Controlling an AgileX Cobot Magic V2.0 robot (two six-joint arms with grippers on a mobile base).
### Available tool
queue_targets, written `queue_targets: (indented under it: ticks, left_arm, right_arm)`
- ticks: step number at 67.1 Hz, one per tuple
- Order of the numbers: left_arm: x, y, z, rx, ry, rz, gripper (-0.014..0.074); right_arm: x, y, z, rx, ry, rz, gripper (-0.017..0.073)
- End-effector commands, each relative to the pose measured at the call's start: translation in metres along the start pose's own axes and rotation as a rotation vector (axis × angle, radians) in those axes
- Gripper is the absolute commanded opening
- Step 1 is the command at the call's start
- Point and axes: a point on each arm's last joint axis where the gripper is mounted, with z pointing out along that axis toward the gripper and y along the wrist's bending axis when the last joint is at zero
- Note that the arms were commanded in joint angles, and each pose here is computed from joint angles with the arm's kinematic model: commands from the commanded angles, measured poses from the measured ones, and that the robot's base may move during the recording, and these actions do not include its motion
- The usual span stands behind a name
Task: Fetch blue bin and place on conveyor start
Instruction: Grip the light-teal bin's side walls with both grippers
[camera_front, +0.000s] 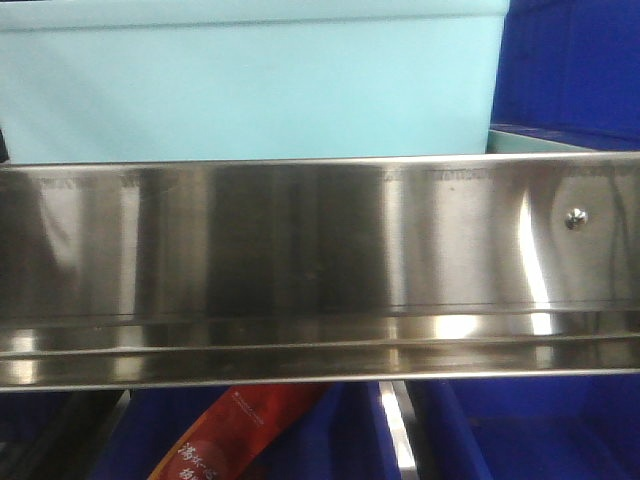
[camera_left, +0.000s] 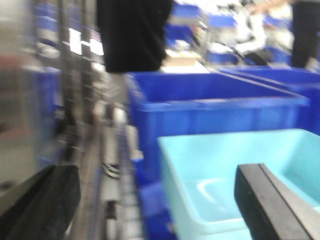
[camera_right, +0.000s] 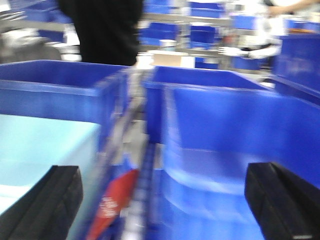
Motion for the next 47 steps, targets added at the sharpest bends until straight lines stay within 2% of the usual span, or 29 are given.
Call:
queue_targets:
  ticks: [1,14,18,27,33,42,47]
  left_arm:
    - [-0.014,-0.006,0.014,0.047,0.045,0.009,0.0529]
    - [-0.032,-0.018,0.057,0.096,0.237,0.024,0.0529]
    - [-0.036,-0.020,0.072,0.099,0.314,0.017,0.0529]
    - [-0.045,-0.024,0.105,0.095,0.449,0.024,0.0529]
    - [-0.051,-0.026,0.124,0.091,0.524,0.024,0.0529]
    - [-0.054,-0.029,0.155,0.068,0.637,-0.006,0.0529]
    - [-0.051,-0.030,0.173,0.059,0.711,-0.005,0.0529]
  right_arm:
    - [-0.013,0.006,0.015,-0.088,0.045,-0.003,0.0559]
    - [-0.039,0.028,0.058,-0.291,0.281,-0.036,0.0559]
    - [-0.050,0.033,0.075,-0.325,0.324,-0.038,0.0559]
    - [-0.070,0.043,0.116,-0.356,0.415,0.002,0.0559]
    - [-0.081,0.041,0.139,-0.305,0.477,0.027,0.0559]
    - [-0.088,0.033,0.171,-0.153,0.619,0.074,0.0559]
    - [-0.091,0.036,0.187,-0.123,0.681,0.085,0.0559]
